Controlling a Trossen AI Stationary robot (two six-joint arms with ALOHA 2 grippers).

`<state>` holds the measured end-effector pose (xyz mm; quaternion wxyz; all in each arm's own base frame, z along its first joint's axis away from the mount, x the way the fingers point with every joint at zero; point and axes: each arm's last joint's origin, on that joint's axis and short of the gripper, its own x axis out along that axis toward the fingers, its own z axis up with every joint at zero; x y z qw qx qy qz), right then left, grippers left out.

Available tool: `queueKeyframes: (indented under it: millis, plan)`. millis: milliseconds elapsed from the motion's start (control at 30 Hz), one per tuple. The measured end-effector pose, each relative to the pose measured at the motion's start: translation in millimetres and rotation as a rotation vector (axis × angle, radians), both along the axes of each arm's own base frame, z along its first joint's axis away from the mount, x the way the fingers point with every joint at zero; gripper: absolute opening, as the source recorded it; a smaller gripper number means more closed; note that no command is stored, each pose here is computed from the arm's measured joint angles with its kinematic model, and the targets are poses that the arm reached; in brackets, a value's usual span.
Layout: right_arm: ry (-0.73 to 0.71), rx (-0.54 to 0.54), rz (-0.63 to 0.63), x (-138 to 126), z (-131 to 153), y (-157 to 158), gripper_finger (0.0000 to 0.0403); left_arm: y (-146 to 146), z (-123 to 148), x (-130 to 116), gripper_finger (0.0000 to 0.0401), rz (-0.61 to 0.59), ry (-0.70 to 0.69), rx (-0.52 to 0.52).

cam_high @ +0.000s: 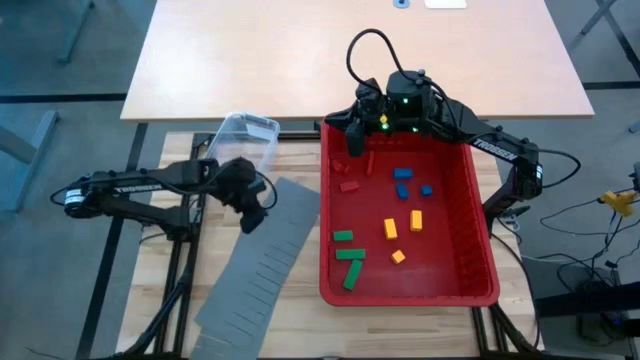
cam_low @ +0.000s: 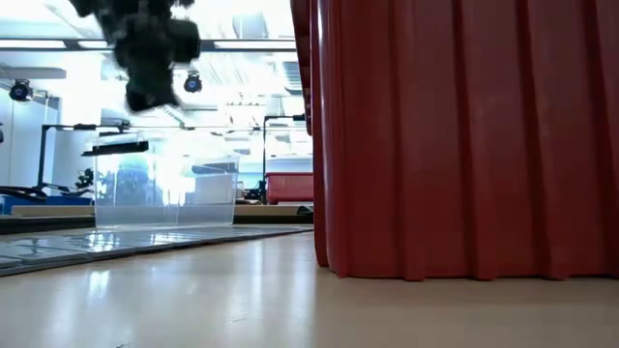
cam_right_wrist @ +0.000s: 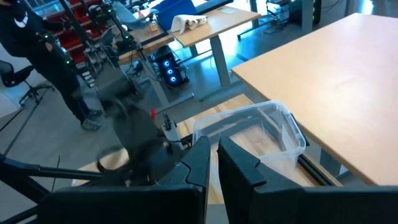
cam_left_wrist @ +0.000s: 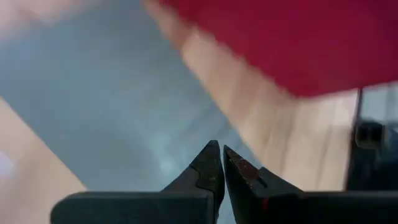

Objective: Sort blocks
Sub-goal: Put the transparent bin into the middle left of the table

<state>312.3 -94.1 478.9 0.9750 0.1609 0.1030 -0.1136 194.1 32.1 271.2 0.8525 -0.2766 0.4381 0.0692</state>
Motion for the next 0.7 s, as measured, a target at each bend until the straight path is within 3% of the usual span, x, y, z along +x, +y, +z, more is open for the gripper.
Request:
queueKeyframes:
  millis: [167,233,367,500,700]
  plan:
    - [0.0,-0.001,0.0,0.0,0.0,0.0,0.0014,10.0,39.2,-8.7,0.0,0.154,0.085,0.336]
    - [0.001,-0.001,0.0,0.0,0.0,0.0,0.0014,15.8,45.1,-14.7,0.0004,0.171,0.16,0.409]
    - [0.001,-0.001,0.001,0.0,0.0,0.1,0.0014,29.6,41.3,-23.2,0.0044,0.202,0.259,0.337]
    - [0.001,-0.001,0.001,0.0,0.0,0.1,0.0014,44.1,30.8,-25.9,0.012,0.256,0.321,0.28]
    - [0.001,0.0,0.002,0.0,-0.1,0.1,0.0014,67.0,26.2,-19.5,0.0227,0.327,0.306,0.224]
